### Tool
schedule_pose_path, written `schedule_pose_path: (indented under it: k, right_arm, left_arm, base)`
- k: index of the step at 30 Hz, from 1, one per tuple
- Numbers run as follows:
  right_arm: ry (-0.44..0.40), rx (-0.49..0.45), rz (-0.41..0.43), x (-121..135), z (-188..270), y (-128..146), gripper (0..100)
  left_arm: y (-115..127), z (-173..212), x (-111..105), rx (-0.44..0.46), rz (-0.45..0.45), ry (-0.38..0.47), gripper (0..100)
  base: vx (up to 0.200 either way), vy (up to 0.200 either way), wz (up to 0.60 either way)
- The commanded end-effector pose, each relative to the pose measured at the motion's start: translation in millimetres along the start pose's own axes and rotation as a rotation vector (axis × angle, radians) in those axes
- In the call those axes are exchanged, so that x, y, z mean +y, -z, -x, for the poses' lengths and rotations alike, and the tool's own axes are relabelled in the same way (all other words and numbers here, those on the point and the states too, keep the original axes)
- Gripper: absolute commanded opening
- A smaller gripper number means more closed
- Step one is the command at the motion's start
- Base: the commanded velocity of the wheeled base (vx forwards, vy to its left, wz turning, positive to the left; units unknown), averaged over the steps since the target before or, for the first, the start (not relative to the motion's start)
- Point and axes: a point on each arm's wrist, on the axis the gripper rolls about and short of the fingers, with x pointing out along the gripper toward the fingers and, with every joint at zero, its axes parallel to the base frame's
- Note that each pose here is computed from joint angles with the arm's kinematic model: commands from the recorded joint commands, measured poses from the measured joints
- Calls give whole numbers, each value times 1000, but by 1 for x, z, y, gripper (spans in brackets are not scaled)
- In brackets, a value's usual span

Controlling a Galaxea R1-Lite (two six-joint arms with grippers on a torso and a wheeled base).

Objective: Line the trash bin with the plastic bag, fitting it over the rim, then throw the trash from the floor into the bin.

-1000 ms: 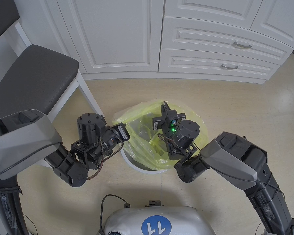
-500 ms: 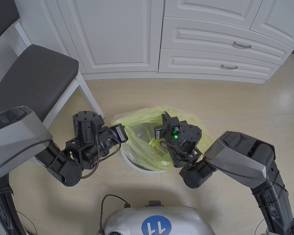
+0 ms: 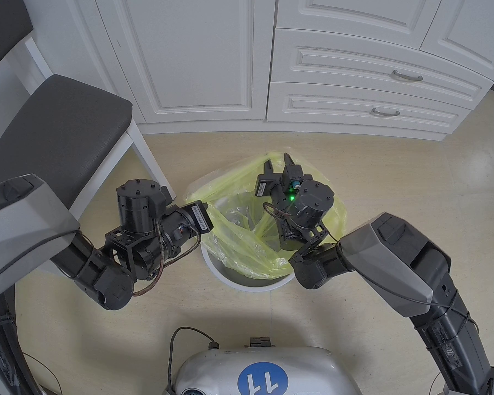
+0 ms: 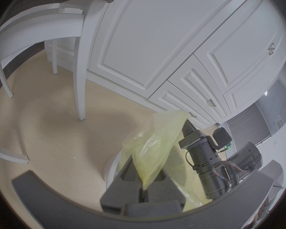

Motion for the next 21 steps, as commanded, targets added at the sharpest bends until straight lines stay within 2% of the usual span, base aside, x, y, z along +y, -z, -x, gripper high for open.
schedule_pose_path:
  k: [1,7,8,9,10,14,19,21]
  right_arm:
    - [-8,-10,-8,4,8,-1,100]
    - [-82,77,33,-4,36,-26,100]
    - [-115,90,34,-6,43,-39,100]
    - [-115,90,34,-6,43,-39,100]
    - [-126,115,43,-10,50,-55,100]
    - [-118,157,67,-23,53,-74,100]
    - [-87,209,48,-43,52,-99,100]
    - [-94,247,43,-50,55,-114,100]
  left_arm:
    - [-4,3,-3,-11,-1,9,0]
    - [-13,14,-8,-29,-1,28,0]
    - [-15,18,-10,-30,-3,36,0]
    - [-15,18,-10,-30,-3,36,0]
    - [-15,22,-11,-26,-5,37,0]
    - [-13,24,-11,-10,-25,40,0]
    - [-7,27,-13,16,-53,53,0]
    - [1,31,-20,29,-68,74,0]
  base:
    - [0,0,0]
    - [0,0,0]
    - [0,0,0]
    - [0,0,0]
    - [0,0,0]
    - [0,0,0]
    - [0,0,0]
    - [0,0,0]
